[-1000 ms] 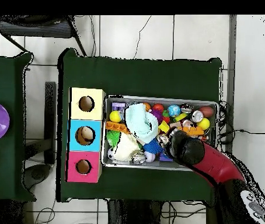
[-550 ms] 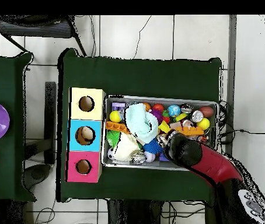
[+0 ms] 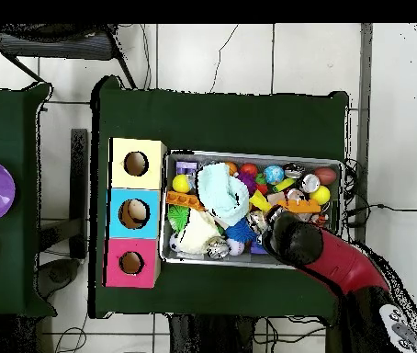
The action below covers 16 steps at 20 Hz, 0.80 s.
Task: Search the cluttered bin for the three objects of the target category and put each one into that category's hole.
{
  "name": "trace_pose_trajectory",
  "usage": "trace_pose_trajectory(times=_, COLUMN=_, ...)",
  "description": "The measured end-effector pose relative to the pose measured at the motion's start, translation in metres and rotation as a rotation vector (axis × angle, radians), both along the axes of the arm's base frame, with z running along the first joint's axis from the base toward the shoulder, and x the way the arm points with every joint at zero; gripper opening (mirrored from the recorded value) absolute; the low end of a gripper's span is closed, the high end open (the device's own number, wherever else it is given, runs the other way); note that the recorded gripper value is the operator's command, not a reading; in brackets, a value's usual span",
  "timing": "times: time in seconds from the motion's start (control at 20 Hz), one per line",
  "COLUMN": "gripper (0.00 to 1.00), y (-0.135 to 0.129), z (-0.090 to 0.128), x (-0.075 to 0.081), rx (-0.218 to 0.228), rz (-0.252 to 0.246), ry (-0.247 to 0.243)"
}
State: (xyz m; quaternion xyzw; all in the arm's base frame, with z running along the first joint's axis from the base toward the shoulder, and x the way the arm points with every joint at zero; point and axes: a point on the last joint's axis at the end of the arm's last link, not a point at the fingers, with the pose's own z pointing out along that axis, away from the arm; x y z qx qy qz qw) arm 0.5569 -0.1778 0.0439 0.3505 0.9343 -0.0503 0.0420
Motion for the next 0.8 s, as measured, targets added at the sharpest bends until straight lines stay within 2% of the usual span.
trace_pose_trajectory(times=0.35, gripper=1.0, y=-0.01, z=0.002, x=-0.003, rx=-0.009, rz=-0.015, ry=0.0)
trace_pose_trajectory(times=0.8, gripper=1.0, y=-0.026, z=-0.026, x=-0.026, rx=0.006, rz=-0.025, ry=0.051)
